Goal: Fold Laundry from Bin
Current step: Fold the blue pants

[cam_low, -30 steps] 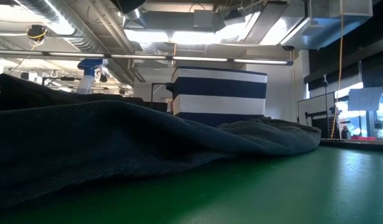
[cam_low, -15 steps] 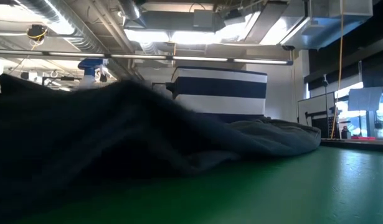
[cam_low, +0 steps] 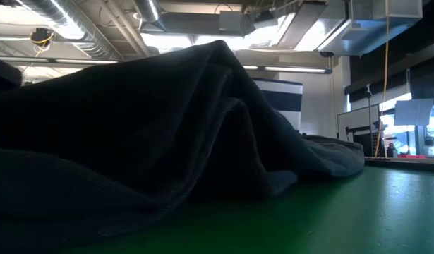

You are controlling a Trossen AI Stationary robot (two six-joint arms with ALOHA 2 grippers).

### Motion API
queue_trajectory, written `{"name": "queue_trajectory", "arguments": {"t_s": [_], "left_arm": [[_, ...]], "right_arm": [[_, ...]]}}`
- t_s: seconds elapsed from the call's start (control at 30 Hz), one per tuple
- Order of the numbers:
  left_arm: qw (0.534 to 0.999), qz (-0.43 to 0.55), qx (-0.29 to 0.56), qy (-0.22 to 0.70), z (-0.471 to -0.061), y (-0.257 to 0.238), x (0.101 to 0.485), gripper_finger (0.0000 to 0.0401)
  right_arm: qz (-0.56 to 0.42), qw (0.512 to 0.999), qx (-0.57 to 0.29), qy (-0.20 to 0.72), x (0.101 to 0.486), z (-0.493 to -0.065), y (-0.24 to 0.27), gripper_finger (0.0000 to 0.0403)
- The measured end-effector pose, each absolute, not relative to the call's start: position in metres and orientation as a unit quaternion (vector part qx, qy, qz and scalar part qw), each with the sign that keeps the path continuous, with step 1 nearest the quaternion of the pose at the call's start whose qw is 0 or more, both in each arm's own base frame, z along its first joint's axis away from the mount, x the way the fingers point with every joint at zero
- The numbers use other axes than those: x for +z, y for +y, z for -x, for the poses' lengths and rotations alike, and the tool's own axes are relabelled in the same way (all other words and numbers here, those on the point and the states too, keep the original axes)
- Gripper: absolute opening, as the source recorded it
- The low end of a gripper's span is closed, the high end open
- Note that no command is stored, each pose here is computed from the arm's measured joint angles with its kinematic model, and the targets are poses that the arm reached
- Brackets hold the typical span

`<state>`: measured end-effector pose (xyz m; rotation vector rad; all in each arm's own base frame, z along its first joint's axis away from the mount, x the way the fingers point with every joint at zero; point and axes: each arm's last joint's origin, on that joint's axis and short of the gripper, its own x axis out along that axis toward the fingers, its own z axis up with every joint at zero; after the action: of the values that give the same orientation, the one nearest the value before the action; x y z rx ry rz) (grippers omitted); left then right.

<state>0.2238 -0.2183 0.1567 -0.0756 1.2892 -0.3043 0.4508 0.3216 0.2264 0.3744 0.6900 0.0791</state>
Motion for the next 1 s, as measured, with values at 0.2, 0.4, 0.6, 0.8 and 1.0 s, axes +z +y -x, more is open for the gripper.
{"name": "queue_trajectory", "arguments": {"t_s": [0.2,0.4,0.6,0.8,1.0], "left_arm": [[0.786,0.043,-0.143,0.6,-0.233,-0.208,0.157,0.0023],[0.786,0.015,-0.168,0.595,-0.231,-0.212,0.158,0.0023],[0.798,-0.04,-0.183,0.573,-0.22,-0.224,0.158,0.0026],[0.824,-0.084,-0.17,0.533,-0.206,-0.239,0.16,0.0024],[0.845,-0.088,-0.155,0.504,-0.2,-0.247,0.162,0.0027]], "right_arm": [[-0.186,0.933,0.046,0.304,0.199,-0.461,0.333,0.0248],[-0.158,0.939,-0.001,0.304,0.162,-0.463,0.34,0.0248],[-0.133,0.94,-0.006,0.316,0.153,-0.458,0.345,0.0248],[-0.131,0.939,-0.004,0.317,0.159,-0.456,0.348,0.0248],[-0.241,0.925,0.045,0.289,0.207,-0.447,0.356,0.0248]]}}
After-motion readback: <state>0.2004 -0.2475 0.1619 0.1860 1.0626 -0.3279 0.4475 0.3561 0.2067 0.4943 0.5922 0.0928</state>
